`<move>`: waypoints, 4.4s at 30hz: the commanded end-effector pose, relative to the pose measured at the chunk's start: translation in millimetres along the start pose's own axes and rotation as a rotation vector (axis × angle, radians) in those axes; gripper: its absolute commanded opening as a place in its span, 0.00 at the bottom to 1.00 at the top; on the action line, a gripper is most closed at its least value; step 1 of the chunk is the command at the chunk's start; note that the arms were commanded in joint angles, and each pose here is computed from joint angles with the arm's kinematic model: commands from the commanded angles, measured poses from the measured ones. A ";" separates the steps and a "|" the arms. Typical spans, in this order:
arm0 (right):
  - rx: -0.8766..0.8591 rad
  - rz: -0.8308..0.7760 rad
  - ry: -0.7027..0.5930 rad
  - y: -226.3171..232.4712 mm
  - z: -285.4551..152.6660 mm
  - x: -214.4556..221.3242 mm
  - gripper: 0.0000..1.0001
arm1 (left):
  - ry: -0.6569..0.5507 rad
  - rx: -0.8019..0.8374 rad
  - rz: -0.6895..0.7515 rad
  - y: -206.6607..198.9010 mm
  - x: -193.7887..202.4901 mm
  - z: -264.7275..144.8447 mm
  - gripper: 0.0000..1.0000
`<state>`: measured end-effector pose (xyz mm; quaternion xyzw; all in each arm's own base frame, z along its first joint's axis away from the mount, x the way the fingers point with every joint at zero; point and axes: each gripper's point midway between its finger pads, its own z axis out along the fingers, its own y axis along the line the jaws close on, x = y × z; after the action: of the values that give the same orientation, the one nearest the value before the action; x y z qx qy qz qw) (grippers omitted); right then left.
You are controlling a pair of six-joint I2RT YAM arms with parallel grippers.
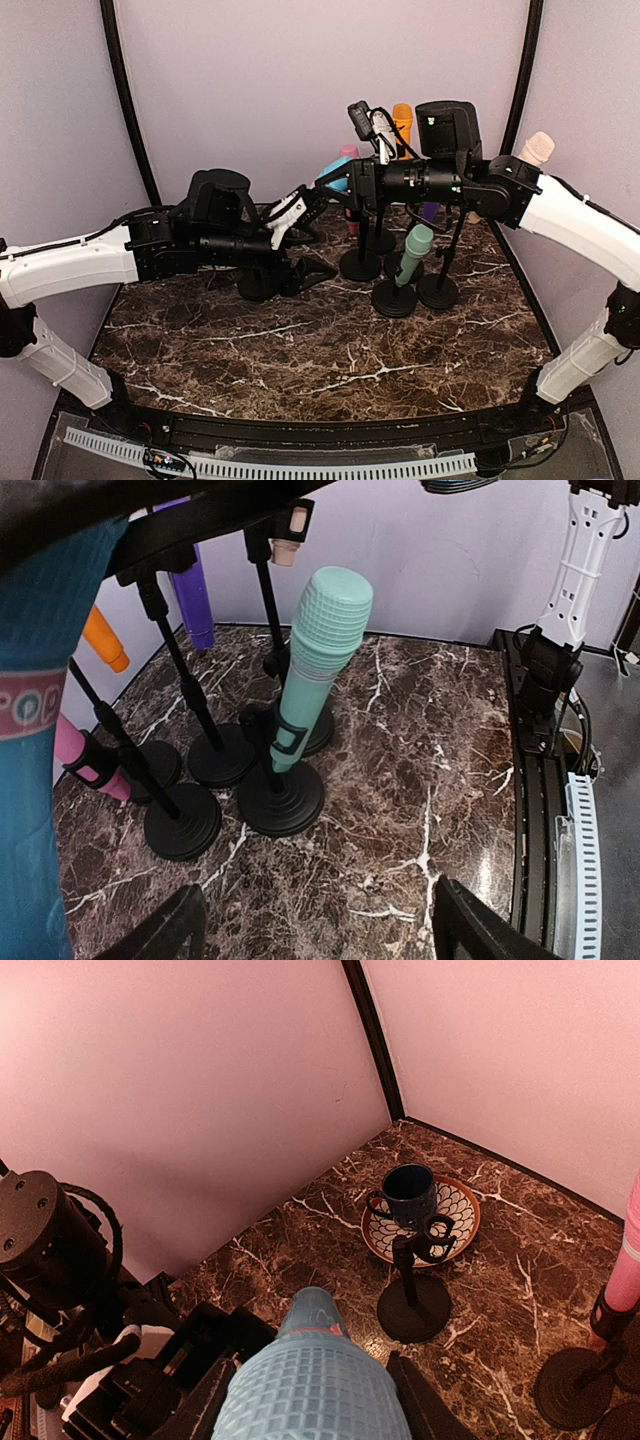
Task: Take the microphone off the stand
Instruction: Pass from the right arm to the left, then place the microphone at the corner of the board.
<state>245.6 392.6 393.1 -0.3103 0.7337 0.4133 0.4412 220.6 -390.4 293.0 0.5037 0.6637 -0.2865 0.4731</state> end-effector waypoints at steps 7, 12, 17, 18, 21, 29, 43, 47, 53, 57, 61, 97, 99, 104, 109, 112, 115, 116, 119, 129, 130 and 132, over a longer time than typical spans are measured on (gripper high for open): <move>-0.018 -0.020 -0.062 18.4 -12.7 -18.5 0.45 | -0.121 -0.072 0.058 3.2 -46.4 -34.1 0.78; 0.036 -0.014 -0.061 8.7 -13.1 -16.9 0.45 | -0.214 -0.084 0.068 -1.2 -66.0 -71.4 0.77; -0.011 -0.016 -0.050 15.9 -8.9 -14.6 0.45 | -0.177 -0.159 0.063 10.6 -54.6 -74.0 0.76; -0.025 -0.017 -0.047 18.1 -8.0 -14.4 0.45 | -0.163 -0.176 0.058 14.5 -53.3 -70.6 0.77; -0.058 -0.018 -0.047 24.3 -8.8 -15.6 0.45 | -0.113 -0.182 0.040 18.2 -47.2 -58.7 0.78; -0.107 -0.015 -0.038 34.1 -14.0 -12.6 0.45 | -0.047 -0.205 0.019 29.2 -44.2 -29.1 0.79; -0.078 -0.016 -0.036 28.3 -11.8 -9.5 0.45 | -0.050 -0.209 0.015 29.4 -39.5 -26.4 0.31; -0.039 -0.013 -0.059 22.2 -14.3 -13.4 0.61 | -0.045 -0.230 0.002 32.6 -35.5 -27.4 0.24; 0.035 -0.013 -0.136 10.7 -32.3 -21.9 0.85 | 0.014 -0.325 -0.051 47.5 -7.2 -28.2 0.11; 0.081 -0.015 -0.177 2.2 -43.7 -24.2 0.88 | 0.093 -0.427 -0.142 76.3 35.9 -39.6 0.09; 0.130 -0.019 -0.198 -6.3 -52.2 -27.3 0.89 | 0.137 -0.532 -0.276 114.2 80.8 -69.9 0.08; 0.252 0.054 -0.262 -37.2 -79.5 -15.8 0.90 | 0.601 -1.014 -1.206 178.7 387.2 -199.2 0.07; 0.257 0.055 -0.264 -37.9 -81.3 -15.3 0.90 | 0.628 -1.000 -1.221 176.8 392.7 -196.4 0.10; 0.263 0.056 -0.268 -38.9 -84.6 -14.9 0.90 | 0.643 -0.988 -1.233 178.7 395.9 -192.1 0.19; 0.271 0.060 -0.274 -40.1 -88.1 -14.1 0.90 | 0.663 -0.983 -1.236 178.2 399.0 -191.1 0.31; 0.272 0.063 -0.274 -40.5 -89.1 -13.1 0.90 | 0.670 -0.979 -1.239 177.5 400.2 -190.5 0.38; 0.273 0.065 -0.271 -40.7 -89.7 -11.9 0.90 | 0.676 -0.979 -1.239 176.8 400.8 -190.8 0.44; 0.274 0.065 -0.273 -40.7 -90.6 -12.1 0.90 | 0.677 -0.980 -1.240 176.4 401.0 -191.3 0.47; 0.280 0.066 -0.273 -41.8 -92.2 -10.9 0.90 | 0.681 -0.981 -1.241 175.0 401.7 -191.9 0.51; 0.312 0.063 -0.261 -45.0 -97.5 -11.9 0.90 | 0.653 -0.986 -1.212 184.0 385.8 -195.9 0.58; 0.321 0.061 -0.252 -46.0 -98.2 -11.0 0.90 | 0.638 -0.994 -1.194 190.8 377.8 -197.6 0.59; 0.328 0.060 -0.227 -46.3 -98.6 -7.9 0.90 | 0.607 -1.010 -1.168 200.0 361.6 -203.0 0.62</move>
<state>247.6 294.2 400.9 -0.1746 0.7437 0.3425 0.5469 306.3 -9.9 23.8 -0.1459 0.9729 -0.0069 0.1793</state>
